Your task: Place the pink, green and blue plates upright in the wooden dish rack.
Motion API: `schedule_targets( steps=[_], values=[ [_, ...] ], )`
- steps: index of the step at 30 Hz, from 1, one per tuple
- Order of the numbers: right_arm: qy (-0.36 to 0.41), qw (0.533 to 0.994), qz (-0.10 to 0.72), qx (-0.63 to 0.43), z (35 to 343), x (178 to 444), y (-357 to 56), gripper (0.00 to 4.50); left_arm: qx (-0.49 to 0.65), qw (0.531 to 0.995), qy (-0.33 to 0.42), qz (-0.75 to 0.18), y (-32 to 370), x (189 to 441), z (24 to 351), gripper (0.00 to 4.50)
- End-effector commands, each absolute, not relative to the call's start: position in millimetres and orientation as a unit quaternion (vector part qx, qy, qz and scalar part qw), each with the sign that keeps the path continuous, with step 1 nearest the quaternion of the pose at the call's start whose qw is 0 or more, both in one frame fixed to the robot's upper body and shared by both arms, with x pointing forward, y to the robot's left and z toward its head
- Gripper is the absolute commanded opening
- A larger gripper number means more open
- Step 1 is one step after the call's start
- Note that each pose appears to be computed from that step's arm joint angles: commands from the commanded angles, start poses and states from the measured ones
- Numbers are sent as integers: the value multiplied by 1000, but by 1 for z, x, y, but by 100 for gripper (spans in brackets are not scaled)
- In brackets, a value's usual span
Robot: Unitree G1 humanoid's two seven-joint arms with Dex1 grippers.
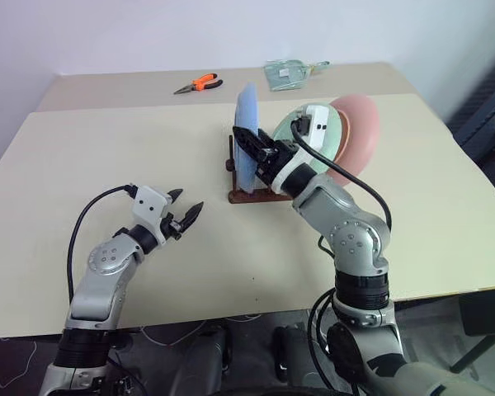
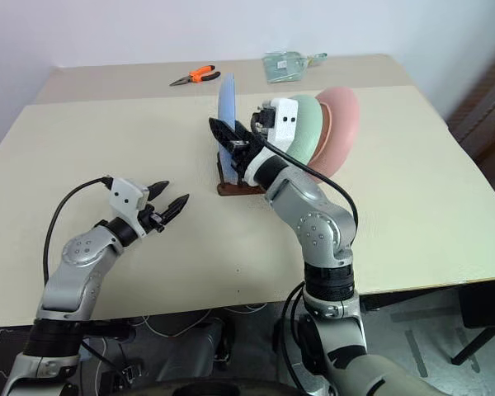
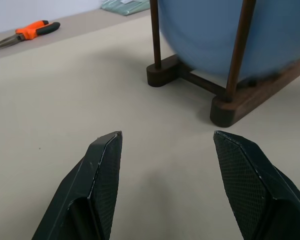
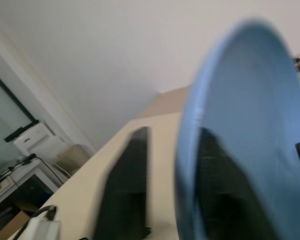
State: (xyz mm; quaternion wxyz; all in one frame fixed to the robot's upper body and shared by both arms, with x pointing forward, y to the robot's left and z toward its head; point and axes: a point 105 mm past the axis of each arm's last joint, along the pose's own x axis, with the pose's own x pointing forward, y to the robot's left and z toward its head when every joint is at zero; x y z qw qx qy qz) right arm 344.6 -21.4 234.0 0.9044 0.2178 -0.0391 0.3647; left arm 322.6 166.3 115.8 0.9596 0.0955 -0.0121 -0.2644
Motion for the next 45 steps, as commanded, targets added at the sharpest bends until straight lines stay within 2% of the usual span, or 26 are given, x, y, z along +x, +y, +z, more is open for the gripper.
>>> schedule_targets(
  steps=[1,2,7,11,14,19,20,21,25,33,39,45],
  values=[
    [-99,911,368,154,258,341,-21,355,101,955,-34,-276,159,320,127,298],
    [-112,914,367,128,261,340,-22,406,100,955,-34,-277,159,320,127,298],
    [-179,901,394,23,280,325,-21,406,100,954,-32,-280,158,319,125,298],
    [-230,894,383,-41,296,317,-33,406,100,953,-33,-284,155,319,125,298],
    [-230,905,350,-69,298,318,-69,331,104,947,-34,-303,150,317,126,298],
    [-167,907,347,-172,272,301,-114,71,113,917,-36,-382,125,305,131,298],
    [-139,902,360,-192,261,293,-119,26,113,911,-37,-395,119,303,133,298],
    [-119,899,369,-204,253,287,-123,5,112,908,-38,-403,115,302,133,298],
    [-46,898,353,-258,216,275,-142,5,105,900,-35,-422,104,305,132,298],
    [17,907,282,-311,178,297,-162,5,106,880,-33,-462,90,300,133,298],
    [-2,907,249,-339,180,318,-165,5,101,868,-22,-485,91,290,135,298],
    [-53,899,272,-341,201,319,-147,5,107,872,-11,-477,97,287,130,298]
  ],
)
